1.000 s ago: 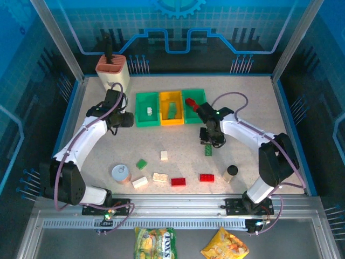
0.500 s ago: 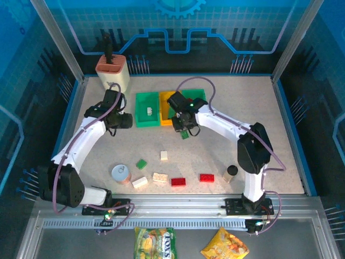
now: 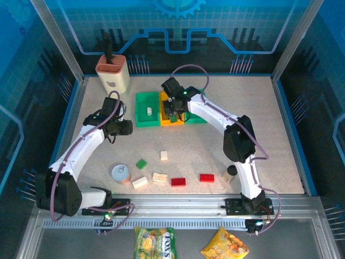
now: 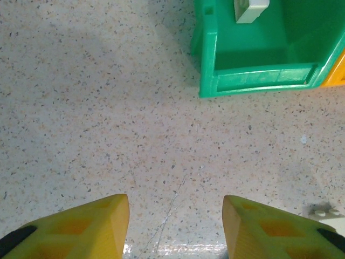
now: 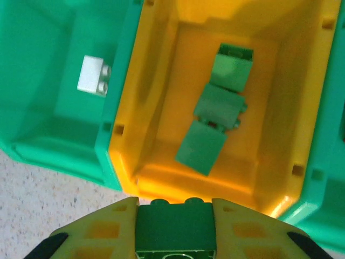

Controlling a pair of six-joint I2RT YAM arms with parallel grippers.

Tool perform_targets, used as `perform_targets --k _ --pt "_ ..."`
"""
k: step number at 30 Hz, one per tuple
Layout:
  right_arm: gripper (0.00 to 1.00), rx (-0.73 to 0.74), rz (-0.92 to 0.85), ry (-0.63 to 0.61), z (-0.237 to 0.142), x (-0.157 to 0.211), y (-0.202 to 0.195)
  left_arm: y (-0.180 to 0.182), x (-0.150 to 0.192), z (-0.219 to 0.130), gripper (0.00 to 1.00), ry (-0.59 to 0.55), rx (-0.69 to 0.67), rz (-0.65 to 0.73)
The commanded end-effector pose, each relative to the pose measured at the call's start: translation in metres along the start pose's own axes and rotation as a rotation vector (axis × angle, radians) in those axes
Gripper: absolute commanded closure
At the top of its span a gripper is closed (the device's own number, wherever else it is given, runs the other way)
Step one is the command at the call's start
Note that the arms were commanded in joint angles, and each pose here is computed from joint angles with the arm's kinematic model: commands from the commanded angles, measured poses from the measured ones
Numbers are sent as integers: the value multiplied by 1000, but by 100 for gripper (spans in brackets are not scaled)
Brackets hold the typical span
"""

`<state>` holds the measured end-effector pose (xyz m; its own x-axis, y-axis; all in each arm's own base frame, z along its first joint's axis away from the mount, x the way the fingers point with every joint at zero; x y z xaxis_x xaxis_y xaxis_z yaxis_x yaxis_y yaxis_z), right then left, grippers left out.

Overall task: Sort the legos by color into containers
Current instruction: Place the lego in the container.

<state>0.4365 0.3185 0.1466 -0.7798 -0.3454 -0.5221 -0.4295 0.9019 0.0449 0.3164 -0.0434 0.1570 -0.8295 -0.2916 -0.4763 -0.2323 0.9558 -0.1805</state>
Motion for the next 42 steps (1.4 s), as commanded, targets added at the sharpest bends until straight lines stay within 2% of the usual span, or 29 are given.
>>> perform_targets --k 1,11,18,22,27,34,42 --pt "83 -65 40 -70 12 -26 -7 -5 -9 -3 50 -45 44 -13" --pt "82 -220 115 -153 43 -59 -12 -8 -13 -2 50 -62 55 -4" --pt "80 -242 147 -115 74 -57 -17 -8 -14 -1 50 -60 59 -2" --pt "74 -252 165 -97 81 -53 -19 -9 -14 -1 50 -59 63 -2" --pt "60 -250 168 -101 72 -55 -20 -13 -11 0 50 -45 87 -7" --pt "53 -241 146 -139 42 -61 -22 -19 -5 -1 50 -11 128 -11" --pt "52 -254 137 -187 3 -61 -21 -25 5 -13 50 74 148 -57"
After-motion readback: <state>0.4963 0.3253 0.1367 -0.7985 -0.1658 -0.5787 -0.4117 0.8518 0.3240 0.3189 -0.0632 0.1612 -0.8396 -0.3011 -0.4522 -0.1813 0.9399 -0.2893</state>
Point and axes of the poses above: each hand's point on the last joint's axis, 136 mm out from that joint toward the fingers, its own z axis out along the fingers, its own y axis along the line the jaws close on, x = y × z, the point moved 1 cm from there along -z, back along the fingers, and after that the axes turned 12 degrees about -z, right-handed, at the moved point
